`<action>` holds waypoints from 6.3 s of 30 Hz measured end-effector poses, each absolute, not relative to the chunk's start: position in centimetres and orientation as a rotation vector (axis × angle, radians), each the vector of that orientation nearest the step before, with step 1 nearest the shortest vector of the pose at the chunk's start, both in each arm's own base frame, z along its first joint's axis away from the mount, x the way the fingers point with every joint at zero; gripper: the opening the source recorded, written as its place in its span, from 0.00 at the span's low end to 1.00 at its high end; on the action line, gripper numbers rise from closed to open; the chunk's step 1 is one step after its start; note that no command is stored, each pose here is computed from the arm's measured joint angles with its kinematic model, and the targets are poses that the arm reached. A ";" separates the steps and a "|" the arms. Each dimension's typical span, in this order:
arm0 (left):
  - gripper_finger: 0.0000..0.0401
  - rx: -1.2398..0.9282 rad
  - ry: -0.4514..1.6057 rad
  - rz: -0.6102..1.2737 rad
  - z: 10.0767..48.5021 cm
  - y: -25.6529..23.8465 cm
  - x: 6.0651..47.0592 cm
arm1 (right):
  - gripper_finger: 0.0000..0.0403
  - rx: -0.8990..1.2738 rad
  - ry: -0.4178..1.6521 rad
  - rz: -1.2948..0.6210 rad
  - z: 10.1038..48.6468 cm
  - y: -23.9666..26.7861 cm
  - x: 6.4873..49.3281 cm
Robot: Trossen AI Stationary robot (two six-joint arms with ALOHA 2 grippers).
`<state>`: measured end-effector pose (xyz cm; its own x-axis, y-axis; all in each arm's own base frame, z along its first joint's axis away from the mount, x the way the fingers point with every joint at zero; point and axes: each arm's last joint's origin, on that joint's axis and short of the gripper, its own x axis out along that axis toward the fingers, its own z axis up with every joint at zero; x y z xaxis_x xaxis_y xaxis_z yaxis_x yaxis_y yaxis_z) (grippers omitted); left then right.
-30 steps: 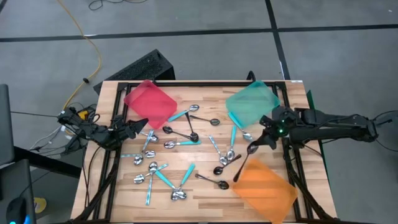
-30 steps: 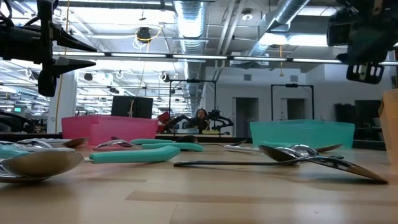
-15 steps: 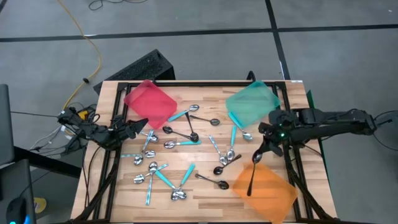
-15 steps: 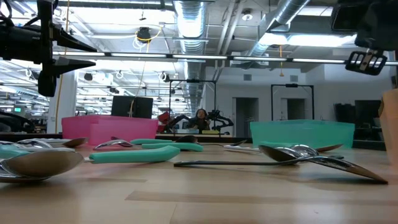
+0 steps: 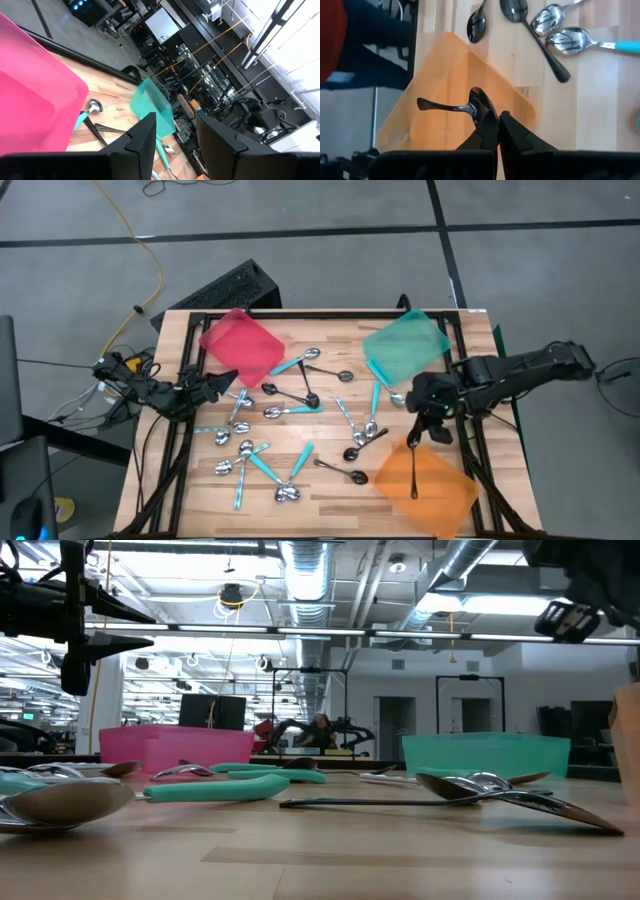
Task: Sort silverware by color (type)
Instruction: Put the black spoon into the orange bin
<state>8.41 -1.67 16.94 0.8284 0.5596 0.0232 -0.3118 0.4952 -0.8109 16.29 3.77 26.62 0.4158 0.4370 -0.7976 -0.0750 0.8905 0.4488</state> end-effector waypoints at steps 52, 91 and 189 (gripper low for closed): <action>0.31 -0.916 -0.310 0.558 16.9 -1.6 8.4 | 0.06 0.063 1.394 0.684 18.9 10.5 21.8; 0.31 -0.887 -0.309 0.580 16.9 -1.6 8.3 | 0.08 -0.093 1.395 0.557 17.9 9.8 21.4; 0.31 -0.854 -0.301 0.590 16.9 -1.6 8.3 | 0.23 -0.135 1.416 0.437 16.9 10.9 20.4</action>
